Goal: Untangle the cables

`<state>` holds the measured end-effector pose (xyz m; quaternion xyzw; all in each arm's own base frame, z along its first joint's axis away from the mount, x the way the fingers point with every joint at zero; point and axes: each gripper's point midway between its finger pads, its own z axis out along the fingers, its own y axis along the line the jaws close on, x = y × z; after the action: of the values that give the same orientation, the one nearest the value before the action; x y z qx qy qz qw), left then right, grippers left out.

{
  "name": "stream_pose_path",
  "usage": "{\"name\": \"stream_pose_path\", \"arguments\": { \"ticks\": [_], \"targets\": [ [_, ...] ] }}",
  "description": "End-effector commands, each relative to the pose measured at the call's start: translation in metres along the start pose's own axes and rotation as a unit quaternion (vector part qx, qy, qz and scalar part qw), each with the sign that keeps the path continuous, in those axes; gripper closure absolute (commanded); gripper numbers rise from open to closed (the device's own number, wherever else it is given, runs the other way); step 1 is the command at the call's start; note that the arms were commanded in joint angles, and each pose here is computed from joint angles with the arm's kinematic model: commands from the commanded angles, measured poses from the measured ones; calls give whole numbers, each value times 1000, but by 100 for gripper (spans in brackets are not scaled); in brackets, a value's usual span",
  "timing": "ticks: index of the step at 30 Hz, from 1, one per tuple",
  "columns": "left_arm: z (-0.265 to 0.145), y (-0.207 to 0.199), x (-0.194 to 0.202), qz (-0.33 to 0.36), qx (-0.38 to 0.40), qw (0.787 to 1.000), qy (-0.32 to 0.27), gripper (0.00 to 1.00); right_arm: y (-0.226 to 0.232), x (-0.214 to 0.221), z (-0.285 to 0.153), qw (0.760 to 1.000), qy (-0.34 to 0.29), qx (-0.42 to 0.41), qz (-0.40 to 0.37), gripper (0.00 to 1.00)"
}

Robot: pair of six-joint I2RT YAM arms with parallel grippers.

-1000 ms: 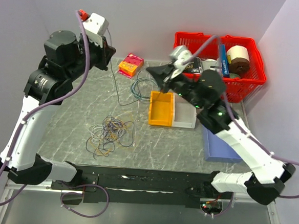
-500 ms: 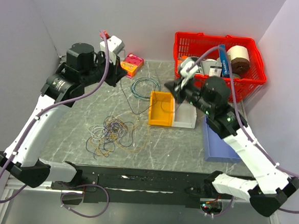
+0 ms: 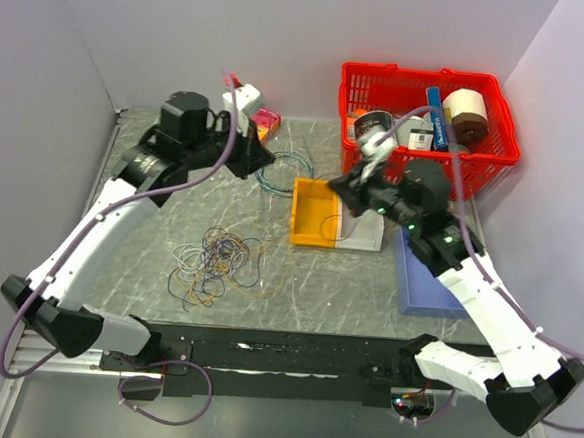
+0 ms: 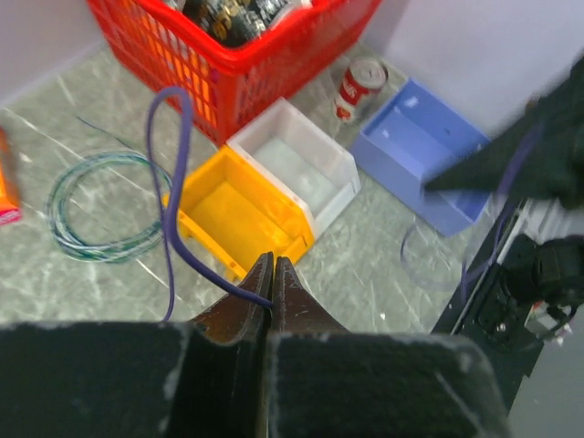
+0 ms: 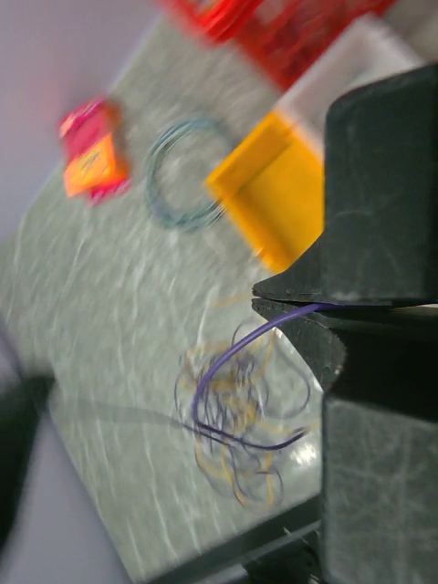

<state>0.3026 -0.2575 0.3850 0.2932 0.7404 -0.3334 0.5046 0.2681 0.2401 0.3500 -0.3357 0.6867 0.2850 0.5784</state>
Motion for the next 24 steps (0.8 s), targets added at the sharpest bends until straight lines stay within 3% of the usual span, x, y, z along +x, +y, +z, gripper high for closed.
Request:
{"name": "stream_pose_path", "arguments": {
  "ticks": [1,3,6,7,12,16,24],
  "targets": [
    [31,-20,9,17,38,999,7,99,-57,-25,-55,986,-31,142,77,100],
    [41,-24,11,35,37,999,10,94,-86,-32,-81,974,-47,204,92,100],
    [59,-42,13,54,60,997,18,68,-117,-44,-125,947,-77,289,115,100],
    [66,-47,15,54,68,996,22,54,-123,-48,-139,937,-92,315,119,100],
    [67,-48,-2,56,68,996,6,20,-163,-82,-216,871,-188,439,118,100],
    [60,-39,2,69,44,997,7,12,-169,-116,-244,852,-232,456,109,100],
    [46,-9,24,90,-13,995,26,9,-166,-194,-259,853,-273,439,69,100]
  ]
}}
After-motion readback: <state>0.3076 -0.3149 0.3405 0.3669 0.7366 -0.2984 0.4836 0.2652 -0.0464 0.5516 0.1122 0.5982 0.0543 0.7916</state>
